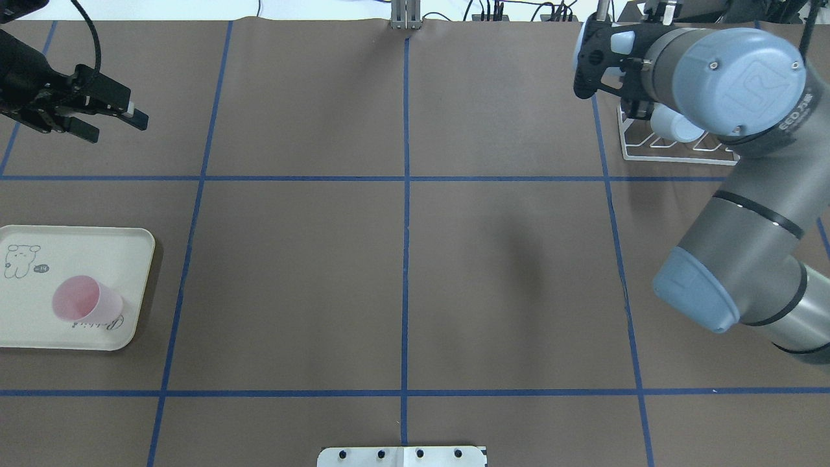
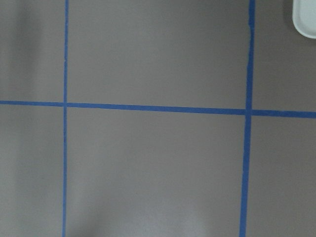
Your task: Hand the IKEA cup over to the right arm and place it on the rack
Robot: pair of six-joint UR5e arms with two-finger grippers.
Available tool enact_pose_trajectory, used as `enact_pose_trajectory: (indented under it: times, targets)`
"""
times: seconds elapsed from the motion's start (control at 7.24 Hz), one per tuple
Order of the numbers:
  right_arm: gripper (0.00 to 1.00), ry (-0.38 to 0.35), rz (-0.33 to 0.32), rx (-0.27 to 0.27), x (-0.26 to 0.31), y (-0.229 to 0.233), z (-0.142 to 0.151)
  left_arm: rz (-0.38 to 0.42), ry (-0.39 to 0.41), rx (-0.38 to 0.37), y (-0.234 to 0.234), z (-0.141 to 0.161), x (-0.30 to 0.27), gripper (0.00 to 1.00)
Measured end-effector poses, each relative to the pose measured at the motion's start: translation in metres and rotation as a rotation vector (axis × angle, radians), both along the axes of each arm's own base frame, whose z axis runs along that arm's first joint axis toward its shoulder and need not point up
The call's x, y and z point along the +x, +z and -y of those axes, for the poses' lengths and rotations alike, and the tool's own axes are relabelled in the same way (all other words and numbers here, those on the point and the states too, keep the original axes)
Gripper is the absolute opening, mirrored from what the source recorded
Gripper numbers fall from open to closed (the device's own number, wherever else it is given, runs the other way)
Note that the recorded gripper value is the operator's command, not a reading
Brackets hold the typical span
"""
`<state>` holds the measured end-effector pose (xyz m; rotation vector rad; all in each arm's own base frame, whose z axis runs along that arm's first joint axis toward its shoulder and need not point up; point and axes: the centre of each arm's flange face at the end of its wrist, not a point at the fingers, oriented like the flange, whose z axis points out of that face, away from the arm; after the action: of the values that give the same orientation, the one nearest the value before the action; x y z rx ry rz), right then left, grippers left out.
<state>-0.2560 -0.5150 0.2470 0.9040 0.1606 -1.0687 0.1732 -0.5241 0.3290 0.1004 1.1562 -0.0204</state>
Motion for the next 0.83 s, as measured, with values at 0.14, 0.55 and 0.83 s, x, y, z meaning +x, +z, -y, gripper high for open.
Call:
enact_pose_trajectory:
  times: [0.14, 0.55, 0.83]
  targets:
    - [0.45, -0.050, -0.144, -0.008, 0.030, 0.019, 0.002, 0.010, 0.001, 0.007, 0.008, -0.001, -0.004, 1.00]
    - [0.41, -0.189, -0.547, -0.038, 0.087, 0.067, 0.006, 0.017, 0.002, 0.002, 0.017, -0.004, -0.007, 1.00]
    - [0.42, -0.294, -0.809, -0.064, 0.101, 0.097, 0.010, 0.019, 0.002, -0.002, 0.020, -0.005, -0.007, 1.00]
